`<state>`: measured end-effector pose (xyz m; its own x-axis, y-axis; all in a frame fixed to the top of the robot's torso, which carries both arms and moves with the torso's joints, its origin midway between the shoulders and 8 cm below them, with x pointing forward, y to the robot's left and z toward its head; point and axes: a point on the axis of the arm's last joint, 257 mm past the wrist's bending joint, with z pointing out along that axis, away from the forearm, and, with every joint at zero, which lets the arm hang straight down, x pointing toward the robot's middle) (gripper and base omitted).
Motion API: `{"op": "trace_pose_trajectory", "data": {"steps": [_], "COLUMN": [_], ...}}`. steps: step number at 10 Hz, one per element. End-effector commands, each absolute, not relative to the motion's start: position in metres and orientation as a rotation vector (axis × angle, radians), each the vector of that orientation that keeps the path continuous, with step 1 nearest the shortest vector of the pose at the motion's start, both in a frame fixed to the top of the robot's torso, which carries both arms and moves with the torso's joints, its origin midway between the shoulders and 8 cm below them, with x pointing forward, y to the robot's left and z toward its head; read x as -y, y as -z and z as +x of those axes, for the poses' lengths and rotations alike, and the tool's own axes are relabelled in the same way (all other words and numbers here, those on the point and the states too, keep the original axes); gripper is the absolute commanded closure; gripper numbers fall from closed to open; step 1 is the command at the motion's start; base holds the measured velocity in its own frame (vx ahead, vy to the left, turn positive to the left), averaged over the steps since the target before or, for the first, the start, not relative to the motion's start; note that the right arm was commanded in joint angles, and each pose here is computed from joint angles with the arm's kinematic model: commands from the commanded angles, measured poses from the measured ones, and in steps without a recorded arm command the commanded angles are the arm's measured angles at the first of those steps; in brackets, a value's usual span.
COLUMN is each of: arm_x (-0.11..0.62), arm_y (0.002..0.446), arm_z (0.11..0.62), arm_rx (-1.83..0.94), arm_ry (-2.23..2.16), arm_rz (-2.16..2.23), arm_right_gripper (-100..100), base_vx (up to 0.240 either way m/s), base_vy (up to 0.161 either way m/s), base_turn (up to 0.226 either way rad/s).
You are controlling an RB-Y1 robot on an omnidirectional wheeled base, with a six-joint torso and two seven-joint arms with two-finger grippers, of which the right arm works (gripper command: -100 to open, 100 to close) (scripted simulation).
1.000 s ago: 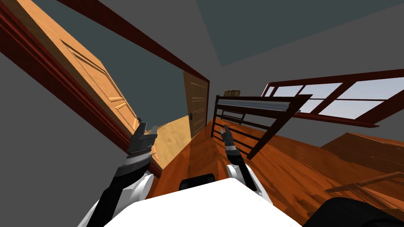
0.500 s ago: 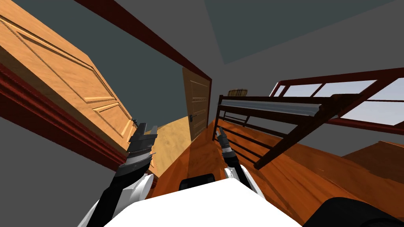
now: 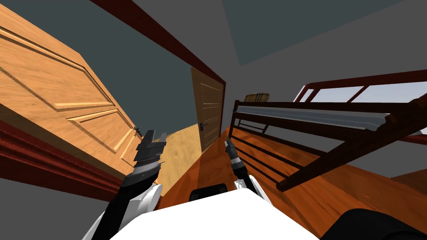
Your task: Push the door open
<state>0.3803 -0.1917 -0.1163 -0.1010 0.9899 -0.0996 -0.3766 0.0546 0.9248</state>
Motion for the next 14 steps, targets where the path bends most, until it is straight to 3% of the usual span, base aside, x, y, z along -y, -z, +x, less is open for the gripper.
{"op": "trace_pose_trajectory", "data": {"steps": [1,14], "arm_x": [0.179,0.061], "arm_y": [0.129,0.229], "arm_z": [0.38,0.348], "arm_rx": [-1.076,-1.409], "arm_ry": [-1.412,-1.566], "arm_rz": [0.817,0.848], "arm_right_gripper": [-100,-100], "base_vx": [0.216,0.218], "base_vy": [-0.052,-0.067], "base_turn": [0.047,0.059]}}
